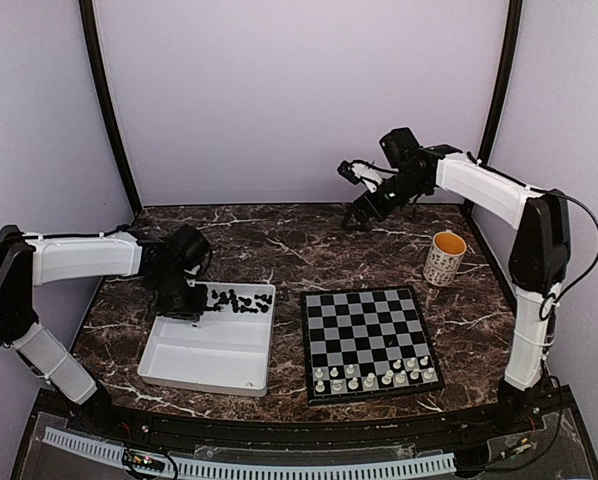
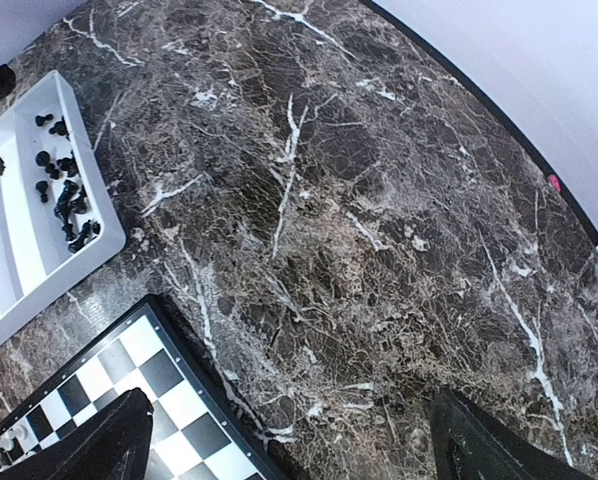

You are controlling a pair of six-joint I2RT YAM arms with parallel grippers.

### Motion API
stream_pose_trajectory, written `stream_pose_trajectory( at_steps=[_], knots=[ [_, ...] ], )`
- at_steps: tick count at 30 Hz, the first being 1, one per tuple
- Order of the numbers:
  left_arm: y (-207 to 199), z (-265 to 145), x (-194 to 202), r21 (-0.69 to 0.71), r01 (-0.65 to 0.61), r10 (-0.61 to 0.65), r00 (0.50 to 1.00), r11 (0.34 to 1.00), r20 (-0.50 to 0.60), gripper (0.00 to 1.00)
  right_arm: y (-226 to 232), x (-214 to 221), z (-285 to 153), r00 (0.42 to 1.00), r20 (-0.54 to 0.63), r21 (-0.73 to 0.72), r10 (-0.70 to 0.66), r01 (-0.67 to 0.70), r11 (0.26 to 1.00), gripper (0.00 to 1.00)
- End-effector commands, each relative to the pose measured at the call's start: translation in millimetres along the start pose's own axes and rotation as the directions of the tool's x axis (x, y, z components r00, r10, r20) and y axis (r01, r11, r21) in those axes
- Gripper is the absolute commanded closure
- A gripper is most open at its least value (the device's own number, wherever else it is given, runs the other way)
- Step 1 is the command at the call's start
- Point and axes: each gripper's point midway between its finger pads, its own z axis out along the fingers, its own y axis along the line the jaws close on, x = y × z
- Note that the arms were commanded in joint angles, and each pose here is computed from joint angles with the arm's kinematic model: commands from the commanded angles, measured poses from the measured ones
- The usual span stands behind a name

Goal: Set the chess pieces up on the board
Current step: Place the pawn on the chessboard.

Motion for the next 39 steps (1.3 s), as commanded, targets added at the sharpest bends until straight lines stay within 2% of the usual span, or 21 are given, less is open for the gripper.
stream_pose_trajectory(
  at_steps=[1, 4, 6, 11, 16, 17, 18, 21, 25, 31, 35, 39],
  knots=[
    [-38.4, -16.8, -0.5, 0.077, -0.083, 0.068, 0.981, 0.994, 0.181, 0.99, 21.3, -5.0, -20.0, 0.997, 0.04, -0.074, -0.068, 0.071, 0.995, 0.01],
    [-59.2, -22.7, 0.6, 0.099, -0.164, 0.128, 0.946, 0.982, 0.296, 0.99, 30.7, -4.6, -28.8, 0.993, 0.039, -0.104, -0.115, 0.119, 0.987, 0.01],
    [-82.4, -30.3, -5.4, 0.118, -0.244, 0.18, 0.899, 0.962, 0.399, 0.99, 37.9, -6.1, -39.0, 0.988, 0.044, -0.119, -0.148, 0.152, 0.981, 0.01],
    [-128.3, -42.2, 3.1, 0.12, -0.424, 0.303, 0.791, 0.897, 0.531, 0.99, 53.5, 1.2, -57.2, 0.98, 0.091, -0.091, -0.175, 0.184, 0.979, 0.02],
    [-198.7, -68.8, 2.9, 0.142, -0.63, 0.373, 0.609, 0.763, 0.7, 0.99, 65.1, 21.6, -77.1, 0.966, 0.121, -0.041, -0.227, 0.233, 0.972, 0.02],
    [-208.1, -71.7, 2.3, 0.143, -0.651, 0.376, 0.588, 0.745, 0.716, 0.99, 67.4, 24.7, -80.7, 0.964, 0.127, -0.034, -0.232, 0.238, 0.971, 0.01],
    [-227.1, -76.4, 1.3, 0.137, -0.692, 0.383, 0.54, 0.709, 0.749, 0.99, 68.4, 26.5, -84.8, 0.962, 0.134, -0.021, -0.237, 0.241, 0.97, 0.01],
    [-266.5, -75.1, 1.3, 0.113, -0.772, 0.382, 0.43, 0.626, 0.818, 0.99, 65.0, 33.1, -95.4, 0.962, 0.144, 0.049, -0.233, 0.228, 0.972, 0.01],
    [-296.6, -48.5, 3.3, 0.111, -0.814, 0.391, 0.388, 0.571, 0.834, 1.0, 42.6, 40.0, -106.3, 0.974, 0.145, 0.187, -0.172, 0.144, 0.972, 0.01],
    [-311.1, -21.1, 15.6, 0.154, -0.844, 0.375, 0.382, 0.514, 0.844, 1.0, 42.7, 56.7, -105.8, 0.985, 0.135, 0.155, -0.108, 0.087, 0.984, 0.01],
    [-311.3, -7.6, 20.5, 0.167, -0.846, 0.374, 0.39, 0.506, 0.842, 1.0, 47.2, 65.6, -104.7, 0.988, 0.129, 0.14, -0.088, 0.069, 0.988, 0.01],
    [-314.1, -1.3, 20.6, 0.161, -0.85, 0.397, 0.392, 0.502, 0.83, 0.95, 52.2, 69.6, -103.0, 0.989, 0.128, 0.116, -0.08, 0.065, 0.991, 0.02]
  ],
)
